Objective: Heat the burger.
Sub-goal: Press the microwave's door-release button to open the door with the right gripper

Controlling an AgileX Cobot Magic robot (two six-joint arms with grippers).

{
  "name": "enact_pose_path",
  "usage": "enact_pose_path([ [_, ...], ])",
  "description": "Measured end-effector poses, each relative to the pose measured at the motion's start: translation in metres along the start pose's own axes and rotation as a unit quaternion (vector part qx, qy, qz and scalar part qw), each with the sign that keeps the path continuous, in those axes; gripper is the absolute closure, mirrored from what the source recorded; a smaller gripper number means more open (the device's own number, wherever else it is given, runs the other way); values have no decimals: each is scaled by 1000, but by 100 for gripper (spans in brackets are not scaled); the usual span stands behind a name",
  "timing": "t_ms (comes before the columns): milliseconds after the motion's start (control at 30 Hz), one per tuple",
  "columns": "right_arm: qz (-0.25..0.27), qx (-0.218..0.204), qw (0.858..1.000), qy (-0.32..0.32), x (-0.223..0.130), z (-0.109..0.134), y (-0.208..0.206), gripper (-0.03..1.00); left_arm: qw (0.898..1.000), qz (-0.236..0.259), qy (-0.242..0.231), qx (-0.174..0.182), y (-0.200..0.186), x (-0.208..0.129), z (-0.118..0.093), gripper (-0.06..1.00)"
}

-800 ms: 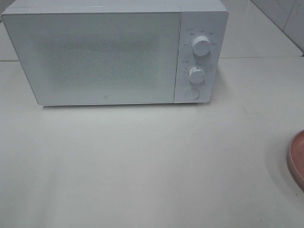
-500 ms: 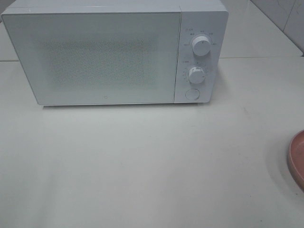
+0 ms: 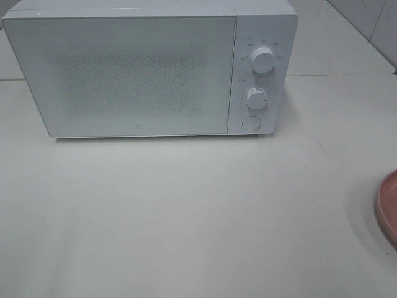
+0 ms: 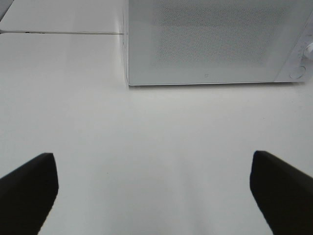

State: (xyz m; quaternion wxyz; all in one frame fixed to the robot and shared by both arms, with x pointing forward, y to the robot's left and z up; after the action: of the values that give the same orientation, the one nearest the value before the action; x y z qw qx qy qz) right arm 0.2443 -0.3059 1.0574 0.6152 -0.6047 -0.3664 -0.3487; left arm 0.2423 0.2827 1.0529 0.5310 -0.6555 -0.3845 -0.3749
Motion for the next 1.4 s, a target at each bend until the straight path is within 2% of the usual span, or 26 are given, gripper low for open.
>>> enact_pose_path([
  [200, 23, 1, 1000, -4, 15, 2, 18, 21, 1000, 0, 0, 0, 0, 0, 0, -5],
  [733, 27, 8, 1000, -14, 37, 9, 68, 21, 1000, 0, 0, 0, 0, 0, 0, -5],
  [1400, 0, 31, 999, -20, 51, 21, 158, 21, 1000, 0, 0, 0, 0, 0, 0, -5],
])
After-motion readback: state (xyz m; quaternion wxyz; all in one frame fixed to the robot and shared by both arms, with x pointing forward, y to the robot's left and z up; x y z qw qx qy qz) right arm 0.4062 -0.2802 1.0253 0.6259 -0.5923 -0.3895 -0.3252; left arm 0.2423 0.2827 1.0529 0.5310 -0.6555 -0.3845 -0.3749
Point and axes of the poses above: a point on each arm's last joint axis where the gripper is mounted, y pointing out along that axis toward the gripper, z along the wrist's bending axis when the last joint is at zero, x = y × z, the point moved 1 cm from there along y, pointing out along that axis toward the gripper, and after that the axes turned 6 degrees about -y, right-handed, at the moved point
